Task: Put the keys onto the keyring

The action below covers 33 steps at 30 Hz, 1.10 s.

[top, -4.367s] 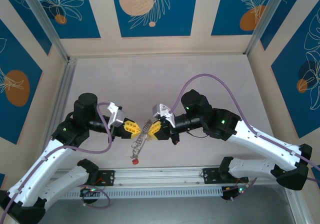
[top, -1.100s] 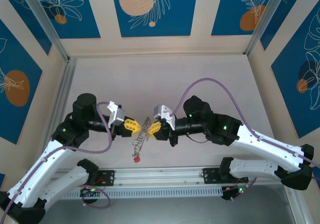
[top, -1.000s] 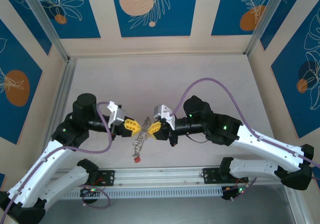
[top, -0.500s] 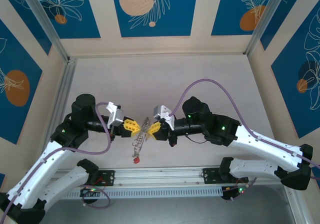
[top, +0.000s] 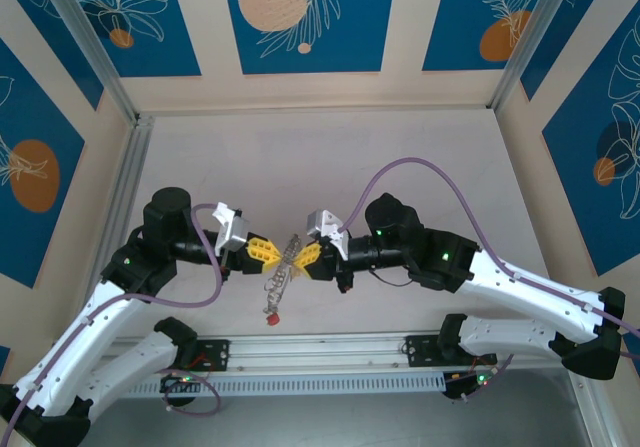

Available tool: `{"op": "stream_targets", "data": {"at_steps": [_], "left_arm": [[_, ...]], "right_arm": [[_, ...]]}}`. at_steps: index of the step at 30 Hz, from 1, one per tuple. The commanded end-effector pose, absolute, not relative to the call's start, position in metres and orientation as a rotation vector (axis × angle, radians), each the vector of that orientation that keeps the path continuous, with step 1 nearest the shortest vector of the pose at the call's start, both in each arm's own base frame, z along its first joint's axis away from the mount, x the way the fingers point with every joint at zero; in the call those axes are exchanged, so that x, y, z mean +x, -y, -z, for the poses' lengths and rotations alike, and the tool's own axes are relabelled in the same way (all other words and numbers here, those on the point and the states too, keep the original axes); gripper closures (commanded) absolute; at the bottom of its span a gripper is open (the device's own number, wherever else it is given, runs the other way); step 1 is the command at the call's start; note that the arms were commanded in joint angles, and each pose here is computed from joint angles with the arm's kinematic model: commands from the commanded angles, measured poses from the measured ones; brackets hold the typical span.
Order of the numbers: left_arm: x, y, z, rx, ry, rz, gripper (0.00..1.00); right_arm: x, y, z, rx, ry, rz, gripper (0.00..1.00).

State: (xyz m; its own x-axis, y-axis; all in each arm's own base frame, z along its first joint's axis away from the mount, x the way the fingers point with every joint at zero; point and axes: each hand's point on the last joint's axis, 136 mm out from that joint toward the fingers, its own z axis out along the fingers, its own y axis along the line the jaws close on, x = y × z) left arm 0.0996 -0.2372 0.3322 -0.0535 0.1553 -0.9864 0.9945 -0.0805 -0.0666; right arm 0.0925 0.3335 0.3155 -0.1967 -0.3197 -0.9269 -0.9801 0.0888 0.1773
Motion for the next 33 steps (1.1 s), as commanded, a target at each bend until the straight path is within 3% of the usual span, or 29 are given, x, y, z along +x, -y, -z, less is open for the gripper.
{"op": "stream_targets", "data": {"at_steps": [1, 33], "left_arm": [[0.0982, 0.2363, -0.3417, 1.362, -1.261, 1.234, 1.0], [0.0984, 0.2362, -0.3423, 1.356, -1.26, 1.233, 1.0]], "right_arm": [[0.0891, -0.3303, -0.3207, -1.297, -1.61, -1.155, 1.0], [0.0913, -0.3337, -0.3237, -1.26, -1.578, -1.18, 1.0]]}}
